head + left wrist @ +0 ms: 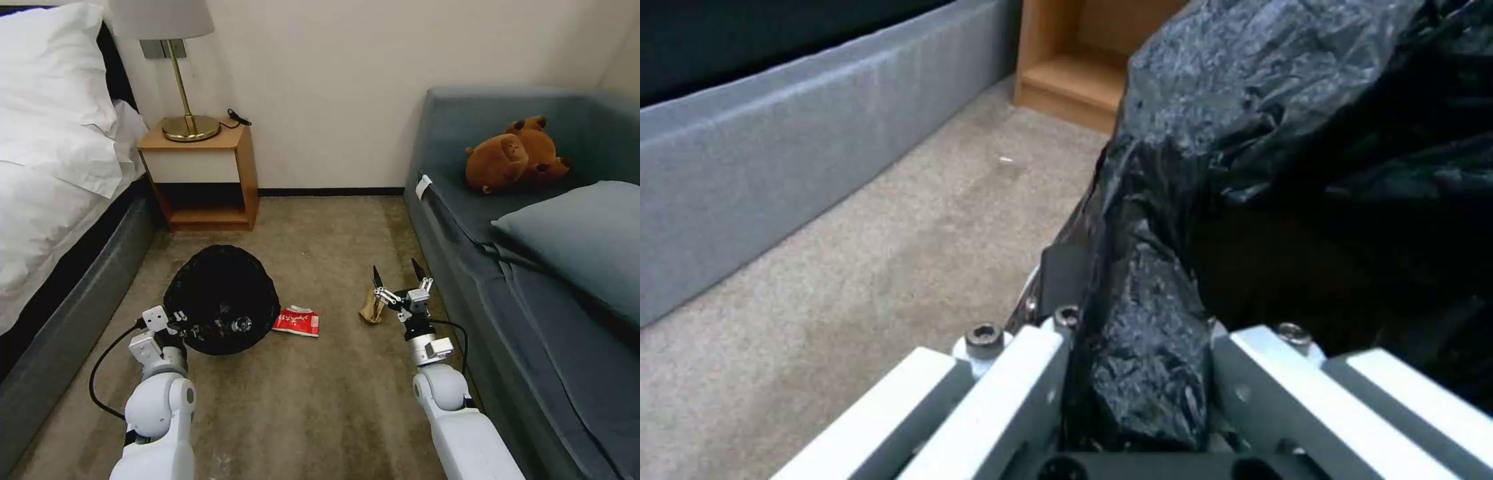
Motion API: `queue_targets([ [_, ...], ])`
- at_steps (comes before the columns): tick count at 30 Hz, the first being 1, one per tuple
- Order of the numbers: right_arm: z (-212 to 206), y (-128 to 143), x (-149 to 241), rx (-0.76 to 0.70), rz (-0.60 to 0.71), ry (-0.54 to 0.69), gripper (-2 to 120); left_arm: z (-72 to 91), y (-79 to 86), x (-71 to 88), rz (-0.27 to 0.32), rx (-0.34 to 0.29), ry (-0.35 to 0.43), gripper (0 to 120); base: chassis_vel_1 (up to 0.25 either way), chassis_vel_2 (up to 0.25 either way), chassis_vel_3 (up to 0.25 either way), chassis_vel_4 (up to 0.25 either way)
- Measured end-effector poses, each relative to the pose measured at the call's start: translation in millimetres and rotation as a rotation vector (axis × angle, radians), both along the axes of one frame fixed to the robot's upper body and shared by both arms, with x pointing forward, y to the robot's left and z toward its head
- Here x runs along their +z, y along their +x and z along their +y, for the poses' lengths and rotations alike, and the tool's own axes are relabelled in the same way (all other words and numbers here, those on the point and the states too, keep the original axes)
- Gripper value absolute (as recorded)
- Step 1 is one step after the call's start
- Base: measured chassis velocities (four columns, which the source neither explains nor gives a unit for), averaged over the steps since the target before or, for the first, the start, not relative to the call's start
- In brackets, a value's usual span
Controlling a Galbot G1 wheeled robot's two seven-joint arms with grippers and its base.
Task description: Pick up the trash bin, then pick up the garbage on the floor and place it into the trash bin.
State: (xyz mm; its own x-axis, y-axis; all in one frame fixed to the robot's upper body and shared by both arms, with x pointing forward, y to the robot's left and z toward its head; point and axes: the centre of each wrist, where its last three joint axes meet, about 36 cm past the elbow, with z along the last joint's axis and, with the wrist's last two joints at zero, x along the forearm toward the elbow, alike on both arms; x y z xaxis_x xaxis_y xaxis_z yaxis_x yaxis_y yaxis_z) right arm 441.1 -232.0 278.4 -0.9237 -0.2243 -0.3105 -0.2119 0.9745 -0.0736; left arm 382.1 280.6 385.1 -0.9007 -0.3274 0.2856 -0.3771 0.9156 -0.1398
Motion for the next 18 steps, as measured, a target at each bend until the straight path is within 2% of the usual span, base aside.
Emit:
queue_targets([
  [18,2.4,-3.7,-1.8,0.004,0.006,0.005,98,3.3,-2.9,2.0,0.000,0.001,0.009,2,-0.021,0.016,0.026,-0.025],
])
